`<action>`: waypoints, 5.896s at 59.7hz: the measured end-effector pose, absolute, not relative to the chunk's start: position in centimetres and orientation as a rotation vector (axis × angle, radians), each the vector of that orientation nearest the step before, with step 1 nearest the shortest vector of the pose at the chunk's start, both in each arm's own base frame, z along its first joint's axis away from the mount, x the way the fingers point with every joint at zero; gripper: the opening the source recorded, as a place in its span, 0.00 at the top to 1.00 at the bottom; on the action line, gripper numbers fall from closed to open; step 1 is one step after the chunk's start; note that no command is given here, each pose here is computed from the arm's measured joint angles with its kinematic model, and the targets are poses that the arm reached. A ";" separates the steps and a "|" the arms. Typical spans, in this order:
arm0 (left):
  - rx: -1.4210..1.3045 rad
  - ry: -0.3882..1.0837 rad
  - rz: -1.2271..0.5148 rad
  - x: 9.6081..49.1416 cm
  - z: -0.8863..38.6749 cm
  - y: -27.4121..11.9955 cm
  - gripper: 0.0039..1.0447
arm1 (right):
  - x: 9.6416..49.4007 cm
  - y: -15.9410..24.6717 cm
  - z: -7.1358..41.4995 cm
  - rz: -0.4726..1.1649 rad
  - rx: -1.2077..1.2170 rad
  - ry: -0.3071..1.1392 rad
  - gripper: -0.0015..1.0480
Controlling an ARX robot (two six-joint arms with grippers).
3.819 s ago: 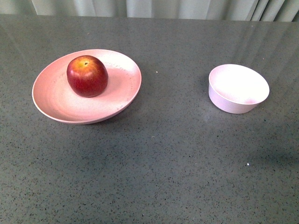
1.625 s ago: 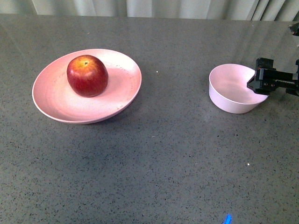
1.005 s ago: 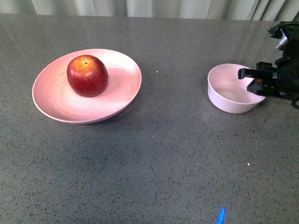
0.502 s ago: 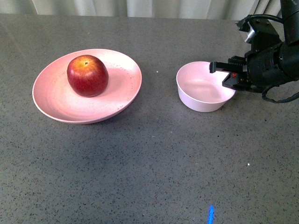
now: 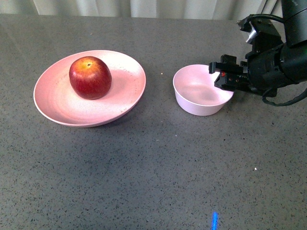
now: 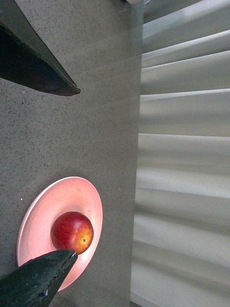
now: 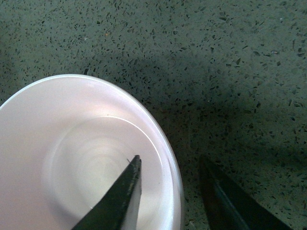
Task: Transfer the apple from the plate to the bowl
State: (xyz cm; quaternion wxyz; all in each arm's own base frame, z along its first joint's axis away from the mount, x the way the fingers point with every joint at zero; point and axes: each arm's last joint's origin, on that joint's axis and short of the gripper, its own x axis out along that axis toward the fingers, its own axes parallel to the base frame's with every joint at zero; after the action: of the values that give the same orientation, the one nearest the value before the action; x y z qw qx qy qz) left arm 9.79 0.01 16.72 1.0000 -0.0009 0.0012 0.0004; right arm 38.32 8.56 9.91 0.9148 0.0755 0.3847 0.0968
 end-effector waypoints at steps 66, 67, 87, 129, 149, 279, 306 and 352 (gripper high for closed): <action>-0.002 0.002 0.001 9.8 16.7 0.0 0.08 | 16.9 0.0 17.9 0.001 0.004 0.012 0.98; -0.002 0.002 0.001 9.8 16.7 0.0 0.08 | 16.7 0.0 17.8 0.001 0.004 0.013 0.98; -0.002 0.002 0.001 9.8 16.7 0.0 0.08 | 14.4 0.0 16.6 -0.001 0.003 0.006 0.98; -0.002 0.002 0.001 9.8 16.7 0.0 0.08 | 12.0 0.0 17.4 0.001 0.003 -0.023 0.98; -0.002 0.002 0.001 9.8 16.7 0.0 0.08 | 11.1 0.0 17.4 0.001 0.003 -0.024 0.98; 0.018 0.545 -0.447 33.7 13.2 -10.6 0.08 | 9.7 0.0 17.1 0.001 0.002 -0.019 0.09; 0.053 0.520 -0.381 35.6 12.4 -10.7 0.08 | 9.7 0.0 17.1 0.000 0.002 -0.019 0.09; 0.087 0.553 -0.334 36.0 10.4 -9.7 0.08 | 9.7 0.0 17.1 0.000 0.002 -0.019 0.09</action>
State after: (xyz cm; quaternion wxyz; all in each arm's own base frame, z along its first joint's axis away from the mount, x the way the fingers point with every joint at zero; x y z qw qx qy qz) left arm 36.03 -9.72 10.38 0.9474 0.0426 0.2714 -0.1640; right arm 9.65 0.00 17.11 1.0000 0.0012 -0.0094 0.0002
